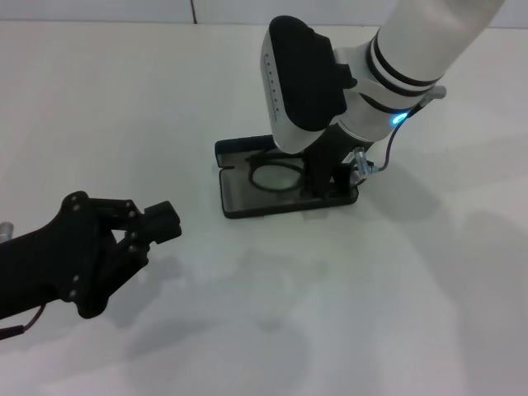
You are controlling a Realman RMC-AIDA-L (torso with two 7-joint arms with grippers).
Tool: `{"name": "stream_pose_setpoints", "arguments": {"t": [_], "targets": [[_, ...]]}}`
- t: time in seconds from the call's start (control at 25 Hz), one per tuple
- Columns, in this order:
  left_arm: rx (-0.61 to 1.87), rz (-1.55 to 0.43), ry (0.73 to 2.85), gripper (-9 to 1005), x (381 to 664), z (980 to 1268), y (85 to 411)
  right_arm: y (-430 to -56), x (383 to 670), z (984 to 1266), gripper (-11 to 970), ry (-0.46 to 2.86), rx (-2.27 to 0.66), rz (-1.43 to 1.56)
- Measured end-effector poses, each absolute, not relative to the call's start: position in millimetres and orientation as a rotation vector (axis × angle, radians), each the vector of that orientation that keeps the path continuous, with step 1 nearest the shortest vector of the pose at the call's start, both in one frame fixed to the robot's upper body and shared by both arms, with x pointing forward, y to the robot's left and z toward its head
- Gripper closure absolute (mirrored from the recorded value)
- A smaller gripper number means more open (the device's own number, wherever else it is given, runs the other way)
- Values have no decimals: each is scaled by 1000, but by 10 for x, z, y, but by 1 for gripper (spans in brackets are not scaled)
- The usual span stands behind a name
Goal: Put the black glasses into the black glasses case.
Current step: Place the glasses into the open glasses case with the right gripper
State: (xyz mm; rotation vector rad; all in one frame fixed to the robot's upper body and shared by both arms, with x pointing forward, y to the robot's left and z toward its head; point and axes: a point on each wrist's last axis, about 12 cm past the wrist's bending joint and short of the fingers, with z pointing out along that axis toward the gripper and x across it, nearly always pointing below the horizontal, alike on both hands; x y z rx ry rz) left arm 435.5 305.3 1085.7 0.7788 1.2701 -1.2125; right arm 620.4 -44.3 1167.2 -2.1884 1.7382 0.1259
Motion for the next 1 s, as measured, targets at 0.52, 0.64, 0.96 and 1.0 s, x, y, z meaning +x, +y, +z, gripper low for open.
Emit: {"name": "stream_pose_setpoints", "arguments": {"t": [0.52,0.64,0.96,1.0], "targets": [[775,-1212,1264,933,4348,10844,3030,-440,6210,11670,833,1693,-2230,96],[772,-1210,1263,932,4339,10831,3025,-418,6190,11668,833,1665,-2263,71],[769,-1200,1258,932,4318,10810,3018,-374,6178,11668,831,1631,-2291,39],[768,-1199,1259,932,4316,10808,3019,-373,6178,11669,831,1630,-2291,39]]}}
